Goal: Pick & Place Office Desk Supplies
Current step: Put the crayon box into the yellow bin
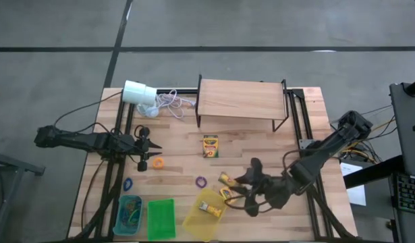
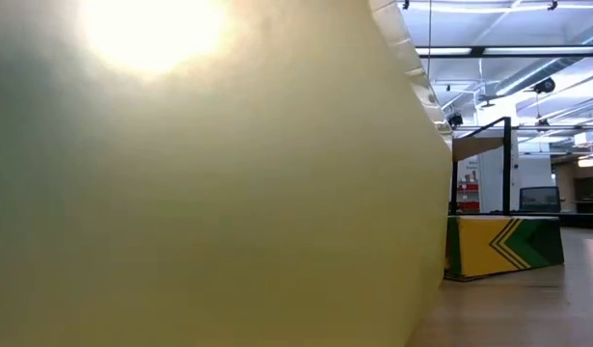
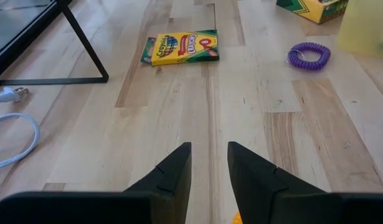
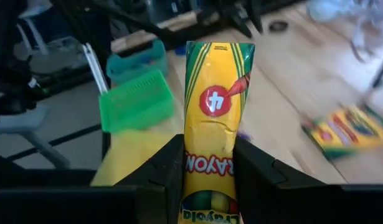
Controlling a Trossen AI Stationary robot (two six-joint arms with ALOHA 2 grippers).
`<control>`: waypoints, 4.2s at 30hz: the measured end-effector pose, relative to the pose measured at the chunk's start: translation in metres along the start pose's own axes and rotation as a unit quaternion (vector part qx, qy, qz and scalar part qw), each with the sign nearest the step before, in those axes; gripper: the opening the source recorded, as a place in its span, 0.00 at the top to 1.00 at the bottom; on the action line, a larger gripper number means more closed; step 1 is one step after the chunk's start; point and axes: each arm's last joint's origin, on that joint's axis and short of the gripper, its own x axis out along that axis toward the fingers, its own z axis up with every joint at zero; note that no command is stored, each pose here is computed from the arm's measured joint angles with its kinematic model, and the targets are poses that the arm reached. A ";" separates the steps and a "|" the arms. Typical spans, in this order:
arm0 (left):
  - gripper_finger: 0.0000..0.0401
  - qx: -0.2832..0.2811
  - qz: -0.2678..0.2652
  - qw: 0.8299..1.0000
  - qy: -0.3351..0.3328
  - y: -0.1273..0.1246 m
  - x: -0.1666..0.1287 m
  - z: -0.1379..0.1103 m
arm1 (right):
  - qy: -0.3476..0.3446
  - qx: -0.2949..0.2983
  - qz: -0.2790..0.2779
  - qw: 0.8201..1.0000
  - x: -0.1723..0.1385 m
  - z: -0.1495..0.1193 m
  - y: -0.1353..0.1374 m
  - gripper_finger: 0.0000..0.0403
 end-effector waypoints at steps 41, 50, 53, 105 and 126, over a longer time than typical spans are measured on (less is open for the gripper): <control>0.73 -0.002 0.000 1.000 0.000 0.000 0.000 0.000 | 0.240 0.098 -0.148 0.954 0.160 -0.064 0.045 0.73; 0.73 -0.002 0.000 1.000 0.000 0.000 0.000 0.000 | 0.251 0.117 -0.152 0.949 0.169 -0.055 0.033 0.69; 0.73 -0.002 0.000 1.000 0.000 0.000 0.000 0.000 | 0.258 0.118 -0.147 0.948 0.170 -0.054 0.032 0.63; 0.73 -0.002 0.000 1.000 0.000 0.000 0.000 0.000 | 0.246 -0.109 -0.224 0.937 0.155 -0.005 -0.015 0.56; 0.73 -0.001 0.000 1.000 0.000 0.000 0.000 0.000 | 0.221 -0.301 -0.226 0.900 0.057 -0.124 0.053 0.56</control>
